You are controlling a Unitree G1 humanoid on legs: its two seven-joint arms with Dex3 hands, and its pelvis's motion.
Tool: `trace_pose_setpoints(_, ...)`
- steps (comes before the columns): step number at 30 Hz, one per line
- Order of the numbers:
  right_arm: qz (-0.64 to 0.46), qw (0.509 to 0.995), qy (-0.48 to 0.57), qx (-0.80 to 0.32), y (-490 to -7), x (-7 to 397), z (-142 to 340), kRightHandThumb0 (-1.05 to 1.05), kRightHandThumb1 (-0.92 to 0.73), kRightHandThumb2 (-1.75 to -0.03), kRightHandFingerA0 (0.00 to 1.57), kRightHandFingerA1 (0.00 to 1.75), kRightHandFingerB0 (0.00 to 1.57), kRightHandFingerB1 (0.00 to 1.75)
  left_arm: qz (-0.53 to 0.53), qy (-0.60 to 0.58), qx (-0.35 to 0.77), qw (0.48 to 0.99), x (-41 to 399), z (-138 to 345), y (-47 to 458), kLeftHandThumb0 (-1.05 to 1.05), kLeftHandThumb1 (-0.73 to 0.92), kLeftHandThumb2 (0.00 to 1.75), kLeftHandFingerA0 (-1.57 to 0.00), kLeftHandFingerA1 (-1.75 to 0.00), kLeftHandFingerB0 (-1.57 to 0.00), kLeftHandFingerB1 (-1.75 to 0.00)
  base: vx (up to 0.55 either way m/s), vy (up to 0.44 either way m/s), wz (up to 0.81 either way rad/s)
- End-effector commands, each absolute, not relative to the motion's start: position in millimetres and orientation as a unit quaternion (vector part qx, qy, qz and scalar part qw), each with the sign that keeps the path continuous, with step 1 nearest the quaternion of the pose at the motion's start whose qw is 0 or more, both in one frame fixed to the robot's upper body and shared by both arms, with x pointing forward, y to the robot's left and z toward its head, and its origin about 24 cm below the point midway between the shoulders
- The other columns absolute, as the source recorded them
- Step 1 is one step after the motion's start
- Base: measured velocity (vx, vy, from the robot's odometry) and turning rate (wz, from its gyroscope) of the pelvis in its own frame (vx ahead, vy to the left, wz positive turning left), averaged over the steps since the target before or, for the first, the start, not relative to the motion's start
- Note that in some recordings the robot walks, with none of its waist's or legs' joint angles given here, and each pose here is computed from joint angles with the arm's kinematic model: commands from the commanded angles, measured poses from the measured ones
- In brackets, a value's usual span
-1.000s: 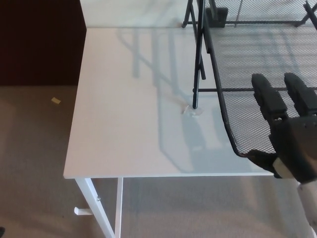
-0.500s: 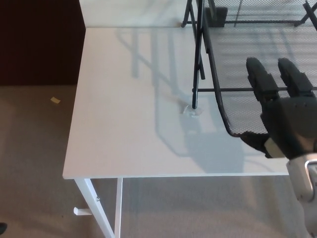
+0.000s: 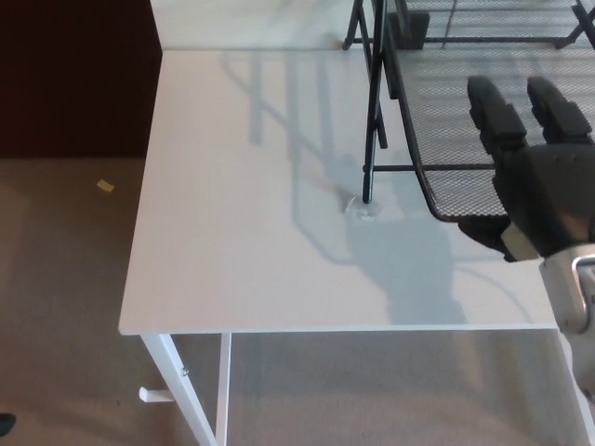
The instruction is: The robot walk towards a table in front and then pushes a layer of a file tray back to its original position using its right hand
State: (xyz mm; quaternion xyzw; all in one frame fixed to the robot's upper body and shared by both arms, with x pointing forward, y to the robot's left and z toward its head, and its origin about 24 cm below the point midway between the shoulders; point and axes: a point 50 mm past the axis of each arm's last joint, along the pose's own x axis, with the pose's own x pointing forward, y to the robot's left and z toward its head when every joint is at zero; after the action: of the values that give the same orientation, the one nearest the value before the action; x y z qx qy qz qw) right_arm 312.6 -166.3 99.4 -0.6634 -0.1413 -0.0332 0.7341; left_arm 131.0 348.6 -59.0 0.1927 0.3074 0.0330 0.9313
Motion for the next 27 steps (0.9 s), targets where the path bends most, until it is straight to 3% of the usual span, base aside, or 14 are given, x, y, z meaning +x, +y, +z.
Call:
trace_pose_setpoints(1, -0.064, 0.727, -0.143, -0.669, -174, 324, 114, -0.59, -0.38, -0.74, 0.0, 0.1, 0.0, 0.09, 0.041, 0.317, 0.191, 0.928, 129, -59, 352, -0.31, 0.43, 0.63, -0.6, -0.52, -0.46, -0.43, 0.0, 0.0, 0.0)
trace_pose_setpoints(13, -0.064, 0.729, -0.14, -0.667, -178, 339, 124, -0.64, -0.41, -0.74, 0.0, 0.03, 0.0, 0.05, 0.04, 0.312, 0.191, 0.93, 132, -56, 352, -0.31, 0.43, 0.63, -0.6, -0.52, -0.47, -0.43, 0.0, 0.0, 0.0)
trace_pose_setpoints(23, -0.047, 0.732, -0.152, -0.663, -173, 314, 106, -0.61, -0.39, -0.76, 0.0, 0.1, 0.0, 0.12, 0.037, 0.31, 0.194, 0.93, 135, -54, 353, -0.3, 0.44, 0.63, -0.6, -0.51, -0.45, -0.43, 0.0, 0.0, 0.0)
trace_pose_setpoints(27, -0.014, 0.741, -0.14, -0.657, -173, 299, 92, -0.67, -0.42, -0.74, 0.0, 0.0, 0.0, 0.03, 0.041, 0.306, 0.195, 0.931, 137, -54, 354, -0.3, 0.43, 0.63, -0.62, -0.52, -0.46, -0.43, 0.0, 0.0, 0.0)
